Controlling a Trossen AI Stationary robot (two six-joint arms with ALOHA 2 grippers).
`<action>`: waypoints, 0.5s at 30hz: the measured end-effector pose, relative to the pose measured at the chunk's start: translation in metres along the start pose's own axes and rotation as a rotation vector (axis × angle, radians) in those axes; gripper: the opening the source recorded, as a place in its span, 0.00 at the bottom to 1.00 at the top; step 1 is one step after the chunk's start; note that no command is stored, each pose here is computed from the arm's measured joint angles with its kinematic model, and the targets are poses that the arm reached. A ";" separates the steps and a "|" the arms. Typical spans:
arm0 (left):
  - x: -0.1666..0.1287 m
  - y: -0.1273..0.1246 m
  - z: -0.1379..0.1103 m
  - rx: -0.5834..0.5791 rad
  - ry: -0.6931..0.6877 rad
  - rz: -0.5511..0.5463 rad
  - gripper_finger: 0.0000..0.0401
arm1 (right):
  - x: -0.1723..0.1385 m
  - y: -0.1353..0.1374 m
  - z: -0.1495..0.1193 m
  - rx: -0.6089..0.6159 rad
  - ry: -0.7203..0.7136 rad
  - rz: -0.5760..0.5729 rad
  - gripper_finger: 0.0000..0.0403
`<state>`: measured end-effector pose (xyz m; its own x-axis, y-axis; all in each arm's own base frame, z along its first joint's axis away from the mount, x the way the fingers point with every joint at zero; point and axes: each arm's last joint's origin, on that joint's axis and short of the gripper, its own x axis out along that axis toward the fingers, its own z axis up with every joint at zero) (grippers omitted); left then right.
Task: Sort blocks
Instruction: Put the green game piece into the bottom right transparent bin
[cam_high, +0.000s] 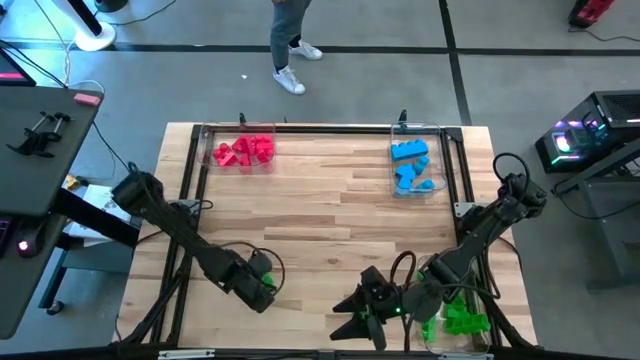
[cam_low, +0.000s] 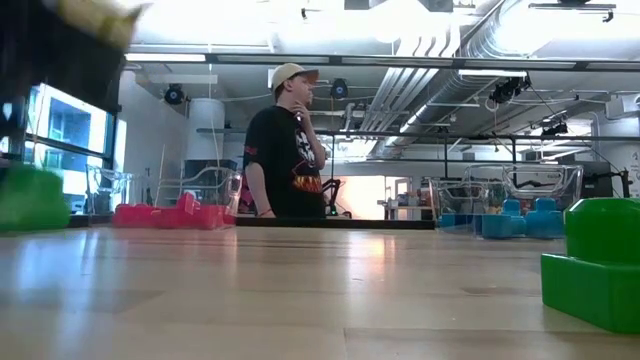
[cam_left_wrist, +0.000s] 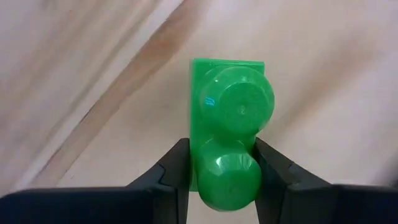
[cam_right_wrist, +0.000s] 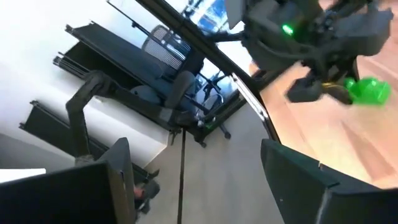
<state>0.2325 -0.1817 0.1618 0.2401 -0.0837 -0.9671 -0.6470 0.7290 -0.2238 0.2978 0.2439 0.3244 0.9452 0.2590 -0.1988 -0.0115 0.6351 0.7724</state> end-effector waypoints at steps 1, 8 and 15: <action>-0.012 -0.004 0.004 0.036 -0.033 -0.040 0.24 | 0.001 0.000 0.002 -0.007 -0.010 0.007 0.56; -0.102 -0.022 0.030 0.200 -0.376 -0.334 0.24 | 0.009 -0.002 0.033 -0.085 -0.202 0.040 0.56; -0.172 -0.034 0.040 0.331 -0.663 -0.728 0.24 | 0.018 -0.019 0.066 -0.250 -0.335 -0.053 0.56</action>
<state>0.2421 -0.1644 0.3402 0.9079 -0.2605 -0.3285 0.0206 0.8102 -0.5858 0.3367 0.1886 0.3456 1.0000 -0.0038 0.0049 0.0002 0.8086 0.5883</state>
